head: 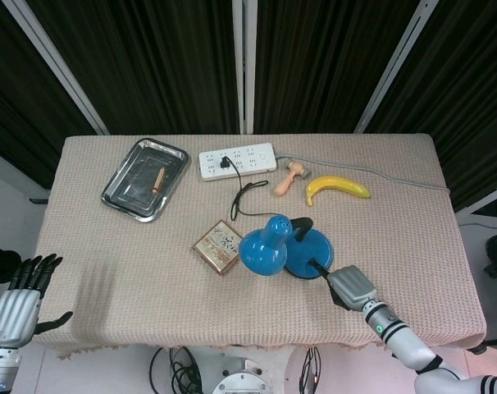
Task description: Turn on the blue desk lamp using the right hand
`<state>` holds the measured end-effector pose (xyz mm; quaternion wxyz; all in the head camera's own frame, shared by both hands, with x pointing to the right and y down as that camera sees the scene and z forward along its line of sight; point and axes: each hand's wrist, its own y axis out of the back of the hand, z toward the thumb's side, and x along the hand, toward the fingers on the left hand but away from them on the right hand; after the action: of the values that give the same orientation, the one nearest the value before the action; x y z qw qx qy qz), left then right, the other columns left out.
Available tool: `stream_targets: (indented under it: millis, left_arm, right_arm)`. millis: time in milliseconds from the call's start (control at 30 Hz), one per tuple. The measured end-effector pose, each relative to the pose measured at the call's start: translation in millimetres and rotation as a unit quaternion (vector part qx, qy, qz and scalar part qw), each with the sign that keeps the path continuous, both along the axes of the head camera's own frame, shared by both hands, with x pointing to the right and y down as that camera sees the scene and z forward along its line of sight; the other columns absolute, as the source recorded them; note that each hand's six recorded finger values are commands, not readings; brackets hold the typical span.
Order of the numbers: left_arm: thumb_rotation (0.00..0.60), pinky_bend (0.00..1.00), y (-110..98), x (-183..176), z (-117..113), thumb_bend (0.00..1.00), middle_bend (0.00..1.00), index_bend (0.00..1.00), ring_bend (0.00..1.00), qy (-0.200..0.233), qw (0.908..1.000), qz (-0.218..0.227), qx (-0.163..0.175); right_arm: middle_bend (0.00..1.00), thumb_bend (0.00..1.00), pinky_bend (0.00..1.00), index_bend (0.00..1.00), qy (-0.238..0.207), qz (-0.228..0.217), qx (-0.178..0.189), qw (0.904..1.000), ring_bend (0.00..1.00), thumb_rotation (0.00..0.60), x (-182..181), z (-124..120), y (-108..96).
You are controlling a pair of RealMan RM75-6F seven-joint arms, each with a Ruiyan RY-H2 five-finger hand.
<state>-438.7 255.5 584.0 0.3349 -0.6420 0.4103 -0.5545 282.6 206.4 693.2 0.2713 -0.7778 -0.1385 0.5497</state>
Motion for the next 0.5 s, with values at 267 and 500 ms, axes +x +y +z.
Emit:
stream_targets:
  millis: [267,500]
  left_arm:
    - [0.600,0.00,-0.6,1.0,1.7,0.00,0.05,0.08,0.00,0.001,1.0000,0.003,-0.002]
    - [0.600,0.00,0.9,-0.8,0.8,0.00,0.05,0.09,0.00,0.000,1.0000,0.000,-0.002]
  right_arm:
    - [0.88,1.00,0.85,0.00,0.002,0.004,0.005,1.0000,0.86,0.600,2.4,-1.6,0.4]
    - [0.88,1.00,0.85,0.00,0.009,0.004,-0.003,1.0000,0.86,0.600,4.4,1.5,3.4]
